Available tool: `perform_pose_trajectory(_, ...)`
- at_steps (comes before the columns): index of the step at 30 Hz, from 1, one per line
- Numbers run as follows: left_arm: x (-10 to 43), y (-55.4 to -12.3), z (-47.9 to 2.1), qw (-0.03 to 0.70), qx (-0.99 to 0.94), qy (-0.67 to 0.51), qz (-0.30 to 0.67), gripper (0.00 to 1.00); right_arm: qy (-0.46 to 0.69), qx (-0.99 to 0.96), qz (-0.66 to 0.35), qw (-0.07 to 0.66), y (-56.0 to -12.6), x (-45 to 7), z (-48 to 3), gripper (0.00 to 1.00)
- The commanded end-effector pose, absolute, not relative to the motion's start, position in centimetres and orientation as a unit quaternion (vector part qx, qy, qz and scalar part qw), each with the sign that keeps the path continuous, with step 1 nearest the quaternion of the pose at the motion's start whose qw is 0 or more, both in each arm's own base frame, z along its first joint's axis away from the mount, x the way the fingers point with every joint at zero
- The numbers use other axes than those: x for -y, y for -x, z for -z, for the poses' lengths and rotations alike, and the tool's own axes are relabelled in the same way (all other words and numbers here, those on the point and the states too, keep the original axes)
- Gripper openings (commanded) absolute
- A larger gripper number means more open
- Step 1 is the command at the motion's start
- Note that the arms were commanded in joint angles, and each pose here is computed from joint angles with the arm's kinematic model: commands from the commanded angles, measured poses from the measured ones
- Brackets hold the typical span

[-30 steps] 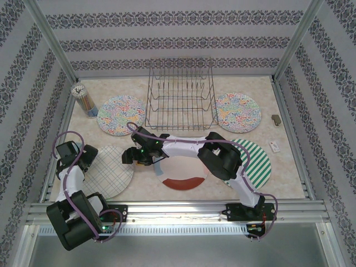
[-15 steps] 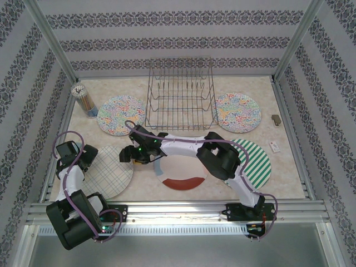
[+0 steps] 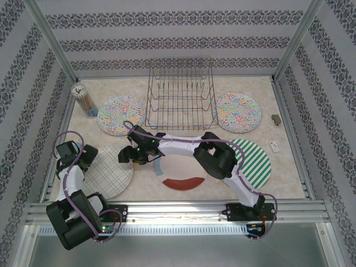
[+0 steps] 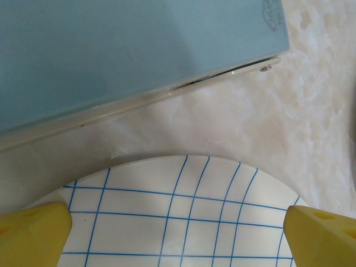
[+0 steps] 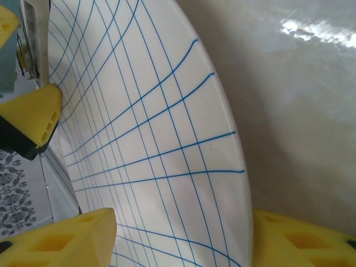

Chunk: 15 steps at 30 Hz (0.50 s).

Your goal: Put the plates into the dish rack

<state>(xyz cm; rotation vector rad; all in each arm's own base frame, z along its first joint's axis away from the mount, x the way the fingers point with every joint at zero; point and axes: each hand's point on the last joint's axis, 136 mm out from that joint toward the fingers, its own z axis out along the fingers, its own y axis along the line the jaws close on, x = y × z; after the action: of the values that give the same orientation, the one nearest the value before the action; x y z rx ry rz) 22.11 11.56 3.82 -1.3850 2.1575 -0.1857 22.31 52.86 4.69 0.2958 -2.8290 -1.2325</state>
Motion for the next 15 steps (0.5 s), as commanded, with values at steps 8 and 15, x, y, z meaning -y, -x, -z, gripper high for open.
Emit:
perform_pose_trajectory(8, -10.42, -21.12, -2.68, 0.25, -0.814, 0.518, 0.076, 1.0, -0.106, 0.904, 0.413, 0.034, -21.71, -54.0, -4.74, 0.36)
perform_pose_trajectory(15, -10.34, -21.19, -2.77, 0.253, -0.814, 0.516, 0.079, 1.0, -0.104, 0.904, 0.414, 0.031, -21.99, -53.79, -4.8, 0.14)
